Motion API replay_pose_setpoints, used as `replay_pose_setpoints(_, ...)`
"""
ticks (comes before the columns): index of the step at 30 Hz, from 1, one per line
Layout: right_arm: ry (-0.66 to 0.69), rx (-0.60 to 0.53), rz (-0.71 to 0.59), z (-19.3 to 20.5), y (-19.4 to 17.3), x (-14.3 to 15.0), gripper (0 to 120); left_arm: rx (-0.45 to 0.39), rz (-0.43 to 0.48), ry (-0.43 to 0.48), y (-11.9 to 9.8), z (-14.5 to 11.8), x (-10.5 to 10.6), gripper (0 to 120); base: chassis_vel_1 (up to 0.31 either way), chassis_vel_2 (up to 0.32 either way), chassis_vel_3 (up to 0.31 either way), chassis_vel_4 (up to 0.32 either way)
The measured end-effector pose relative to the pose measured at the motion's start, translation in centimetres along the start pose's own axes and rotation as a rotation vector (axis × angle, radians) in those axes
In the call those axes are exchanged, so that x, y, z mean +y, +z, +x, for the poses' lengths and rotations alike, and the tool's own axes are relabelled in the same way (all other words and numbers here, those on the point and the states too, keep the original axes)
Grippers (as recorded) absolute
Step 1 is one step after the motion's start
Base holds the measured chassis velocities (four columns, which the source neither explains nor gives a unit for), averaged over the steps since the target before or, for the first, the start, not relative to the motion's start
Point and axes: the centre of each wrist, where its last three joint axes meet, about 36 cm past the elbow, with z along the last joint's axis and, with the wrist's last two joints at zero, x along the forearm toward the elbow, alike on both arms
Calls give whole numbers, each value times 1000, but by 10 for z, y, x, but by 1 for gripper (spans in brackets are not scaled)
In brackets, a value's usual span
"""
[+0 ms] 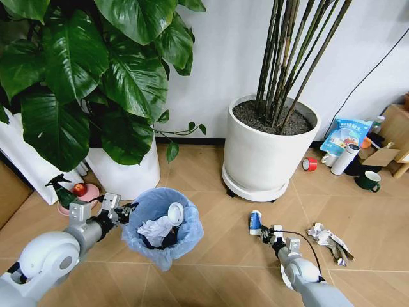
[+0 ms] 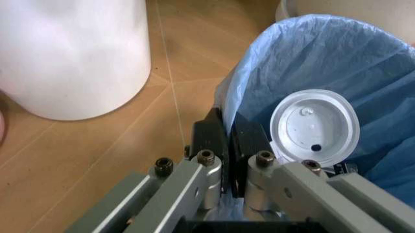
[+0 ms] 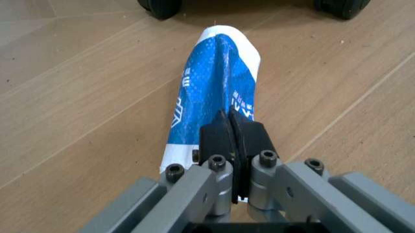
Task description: Pick up the trash bin and place the garbage on the floor into it.
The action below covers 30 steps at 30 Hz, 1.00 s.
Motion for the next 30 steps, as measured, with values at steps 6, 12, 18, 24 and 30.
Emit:
replay_pose_setpoints(6,-17,-38,21,13,-14,-7,0,-1,-2,5,-1,-3,1,0,0,0,0,0)
replay_pose_setpoints(12,-122,-131,107,57,-42,-18,0,-7,-22,39,-12,-22,4,0,0,0,0,0)
replay_pose_setpoints(18,-255,-235,120,99,-74,-20,0,-11,-15,99,-16,-53,-4,0,0,0,0,0)
replay_pose_setpoints(24,-539,-428,112,133,-119,-4,0,-28,6,176,-15,-79,-17,0,0,0,0,0)
replay_pose_setpoints(30,-663,-510,123,134,-143,9,0,-64,42,222,-23,-87,-23,0,0,0,0,0)
